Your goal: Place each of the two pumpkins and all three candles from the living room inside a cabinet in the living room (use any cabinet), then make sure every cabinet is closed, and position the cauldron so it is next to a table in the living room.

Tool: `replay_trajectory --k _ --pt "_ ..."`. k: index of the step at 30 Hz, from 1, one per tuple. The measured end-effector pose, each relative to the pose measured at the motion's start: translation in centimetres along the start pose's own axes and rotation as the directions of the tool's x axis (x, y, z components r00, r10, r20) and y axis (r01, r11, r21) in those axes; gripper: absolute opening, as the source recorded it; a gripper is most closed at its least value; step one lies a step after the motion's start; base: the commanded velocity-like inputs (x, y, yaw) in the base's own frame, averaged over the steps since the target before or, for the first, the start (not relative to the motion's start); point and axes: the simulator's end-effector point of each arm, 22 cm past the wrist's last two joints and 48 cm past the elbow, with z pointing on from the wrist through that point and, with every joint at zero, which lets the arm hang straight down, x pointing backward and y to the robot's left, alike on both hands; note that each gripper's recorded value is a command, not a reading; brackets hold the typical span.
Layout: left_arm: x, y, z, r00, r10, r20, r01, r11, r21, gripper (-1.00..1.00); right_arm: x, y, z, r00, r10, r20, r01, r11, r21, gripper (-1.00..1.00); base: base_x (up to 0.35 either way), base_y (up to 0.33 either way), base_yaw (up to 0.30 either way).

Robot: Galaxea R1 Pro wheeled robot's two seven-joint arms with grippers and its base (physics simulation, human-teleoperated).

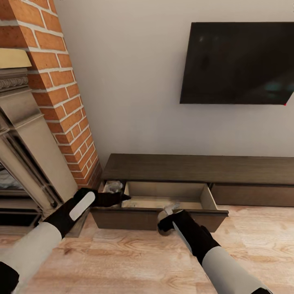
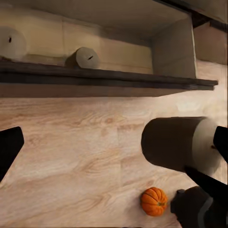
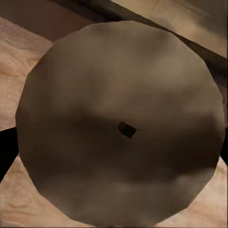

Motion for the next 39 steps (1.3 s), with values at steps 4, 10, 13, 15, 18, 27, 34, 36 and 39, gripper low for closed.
replay_trajectory --k 4,10,13,15,18,27,34,36,39 --pt "-4.6 -0.8 -4.2 0.994 0.024 0.103 -0.028 0.999 0.040 1.00 -1.7 -0.2 -1.3 1.000 0.003 0.010 -0.003 1.000 0.008 -1.00 0.000 0.000 0.000" --pt "-8.9 -2.6 -8.2 0.975 0.050 0.216 -0.069 0.994 0.080 1.00 -3.8 -3.6 -3.0 0.999 0.024 0.041 -0.028 0.995 0.095 -1.00 0.000 0.000 0.000" --pt "-10.8 -4.1 -9.9 0.960 0.054 0.274 -0.087 0.990 0.110 1.00 -3.8 -4.4 -3.4 0.998 0.055 0.027 -0.058 0.993 0.102 -1.00 0.000 0.000 0.000" --pt "-12.1 -5.4 -11.2 0.947 0.059 0.317 -0.105 0.986 0.130 1.00 -3.6 -4.5 -3.5 0.998 0.064 0.016 -0.066 0.993 0.103 -1.00 0.004 0.000 0.000" --pt "-12.9 -6.3 -12.2 0.937 0.064 0.344 -0.120 0.982 0.143 1.00 -3.6 -4.8 -3.6 0.998 0.068 0.014 -0.069 0.992 0.108 -1.00 0.132 0.000 0.000" --pt "-12.7 -6.7 -11.4 0.940 0.038 0.340 -0.098 0.982 0.162 1.00 -3.5 -5.5 -3.6 0.997 0.074 0.008 -0.074 0.989 0.129 -1.00 0.303 -0.053 0.000" --pt "-12.5 -6.9 -11.2 0.941 0.034 0.337 -0.096 0.981 0.169 1.00 -3.5 -5.5 -3.6 0.997 0.076 0.010 -0.076 0.989 0.126 -1.00 0.327 -0.070 0.000" --pt "-12.5 -7.0 -11.2 0.941 0.034 0.336 -0.096 0.981 0.170 1.00 -3.6 -5.6 -3.7 0.997 0.073 0.011 -0.074 0.989 0.131 -1.00 0.327 -0.071 0.000" --pt "-12.5 -7.1 -11.2 0.942 0.034 0.335 -0.097 0.980 0.172 1.00 -3.5 -5.6 -3.7 0.997 0.075 0.009 -0.075 0.989 0.129 -1.00 0.327 -0.070 0.000"
